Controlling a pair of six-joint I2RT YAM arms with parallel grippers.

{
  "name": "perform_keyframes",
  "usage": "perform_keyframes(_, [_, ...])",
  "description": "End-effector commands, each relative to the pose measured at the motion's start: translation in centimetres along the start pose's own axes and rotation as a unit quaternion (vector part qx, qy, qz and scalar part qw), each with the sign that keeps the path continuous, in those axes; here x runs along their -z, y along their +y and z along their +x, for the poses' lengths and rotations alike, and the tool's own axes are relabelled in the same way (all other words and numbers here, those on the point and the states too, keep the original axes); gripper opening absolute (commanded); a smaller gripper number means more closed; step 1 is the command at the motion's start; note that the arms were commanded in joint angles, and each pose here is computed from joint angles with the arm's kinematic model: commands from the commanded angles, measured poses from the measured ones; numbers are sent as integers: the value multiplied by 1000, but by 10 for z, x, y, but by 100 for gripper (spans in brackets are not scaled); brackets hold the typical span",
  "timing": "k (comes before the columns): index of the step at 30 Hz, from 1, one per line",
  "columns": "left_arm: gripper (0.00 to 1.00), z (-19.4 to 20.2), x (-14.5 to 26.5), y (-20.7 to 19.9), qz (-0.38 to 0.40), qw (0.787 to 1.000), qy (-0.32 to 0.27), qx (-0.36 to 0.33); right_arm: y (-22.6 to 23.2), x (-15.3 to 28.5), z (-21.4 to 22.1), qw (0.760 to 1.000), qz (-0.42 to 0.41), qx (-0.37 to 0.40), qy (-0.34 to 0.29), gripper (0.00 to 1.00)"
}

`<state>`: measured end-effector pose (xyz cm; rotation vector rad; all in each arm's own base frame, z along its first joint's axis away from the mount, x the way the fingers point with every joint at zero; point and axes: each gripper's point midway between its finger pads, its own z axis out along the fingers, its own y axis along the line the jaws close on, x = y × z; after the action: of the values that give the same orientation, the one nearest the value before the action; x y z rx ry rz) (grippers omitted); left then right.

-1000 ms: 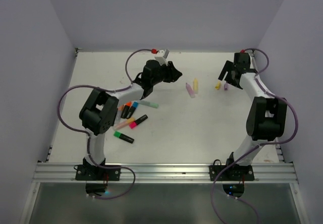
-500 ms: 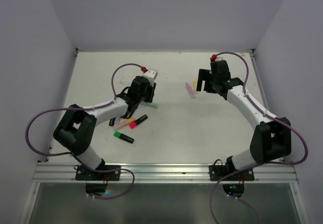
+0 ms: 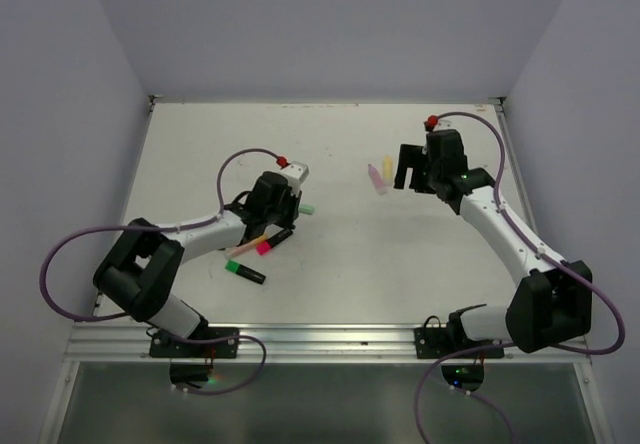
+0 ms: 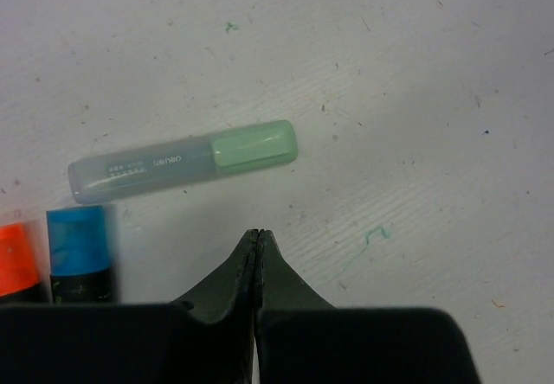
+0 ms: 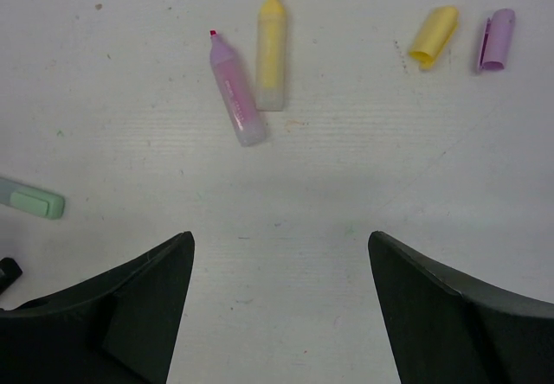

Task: Open the pen caps

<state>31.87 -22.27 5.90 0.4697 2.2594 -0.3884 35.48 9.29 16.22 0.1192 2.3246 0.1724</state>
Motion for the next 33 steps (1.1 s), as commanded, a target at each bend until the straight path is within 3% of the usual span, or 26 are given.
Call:
perform_keyframes(1, [0,-12,-14,-17,36,999,-8,7,0,4,1,1000,-5,6,-9,85])
perform_keyframes(8, [0,-6,-44,-20,40,999,24,0,-5,7,2,1000,4,8,-16,85])
perform_keyframes(17, [0,-31,-86,-10,18,999,29,-29,-6,6,4,1000,9,5,-17,85])
perform_keyframes(24, [2,-82,-98,3,23,999,-26,-38,-10,7,7,1000,15,9,-15,85])
perform_keyframes(27, [9,-105,-77,6,19,997,-60,-49,-11,7,9,1000,17,10,-11,85])
perform_keyframes(28, [17,-114,-70,5,18,995,-82,-57,-11,7,9,1000,17,11,-11,85])
perform_keyframes(30, [23,-117,-51,9,8,992,-106,-69,-11,7,8,1000,15,10,-15,85])
perform_keyframes(31, [29,-115,-46,13,3,992,-105,-70,-9,7,9,1000,11,8,-13,85])
perform_keyframes(33, [33,-108,-38,20,-2,993,-97,-68,-6,7,8,1000,5,4,-15,85])
